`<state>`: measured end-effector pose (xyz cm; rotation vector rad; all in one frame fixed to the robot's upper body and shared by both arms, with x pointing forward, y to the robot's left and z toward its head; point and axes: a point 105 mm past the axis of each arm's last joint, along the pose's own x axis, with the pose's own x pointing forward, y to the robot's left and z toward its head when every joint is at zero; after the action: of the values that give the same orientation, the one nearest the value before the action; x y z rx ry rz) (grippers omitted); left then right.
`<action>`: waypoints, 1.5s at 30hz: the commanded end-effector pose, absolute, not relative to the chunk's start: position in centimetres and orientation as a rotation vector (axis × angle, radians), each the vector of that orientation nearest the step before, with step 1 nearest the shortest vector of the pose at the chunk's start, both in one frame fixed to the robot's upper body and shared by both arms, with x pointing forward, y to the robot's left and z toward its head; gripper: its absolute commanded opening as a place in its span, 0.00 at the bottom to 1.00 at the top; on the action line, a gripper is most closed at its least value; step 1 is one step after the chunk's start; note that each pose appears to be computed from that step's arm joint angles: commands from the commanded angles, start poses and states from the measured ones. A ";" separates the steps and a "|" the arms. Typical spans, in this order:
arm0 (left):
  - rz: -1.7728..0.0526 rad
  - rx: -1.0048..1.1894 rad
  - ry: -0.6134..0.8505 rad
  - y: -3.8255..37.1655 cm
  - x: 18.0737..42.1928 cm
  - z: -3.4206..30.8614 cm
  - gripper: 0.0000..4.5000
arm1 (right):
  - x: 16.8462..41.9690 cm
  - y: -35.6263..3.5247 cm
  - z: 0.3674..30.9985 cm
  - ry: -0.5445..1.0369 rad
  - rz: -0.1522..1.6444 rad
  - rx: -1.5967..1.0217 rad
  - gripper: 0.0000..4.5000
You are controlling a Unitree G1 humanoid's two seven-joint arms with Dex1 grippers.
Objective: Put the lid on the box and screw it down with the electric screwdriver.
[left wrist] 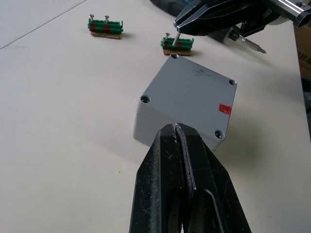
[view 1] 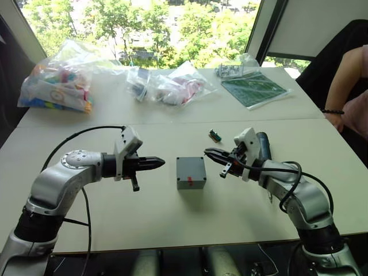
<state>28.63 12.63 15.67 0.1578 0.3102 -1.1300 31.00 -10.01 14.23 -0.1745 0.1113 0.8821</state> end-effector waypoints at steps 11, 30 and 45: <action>-1.137 0.165 0.282 12.0 28.3 16.2 0.00 | 31.1 -9.4 15.6 0.044 0.897 -0.174 0.02; -1.144 0.165 0.284 11.8 28.4 15.8 0.00 | 30.5 -9.1 15.0 0.066 0.919 -0.180 0.02; -1.150 0.173 0.293 11.6 28.2 15.4 0.00 | 31.0 -9.0 13.7 0.100 0.902 -0.236 0.02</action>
<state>28.37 11.91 14.64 0.1482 0.3318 -1.1379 30.87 -9.29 12.85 -0.2239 0.1426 0.9019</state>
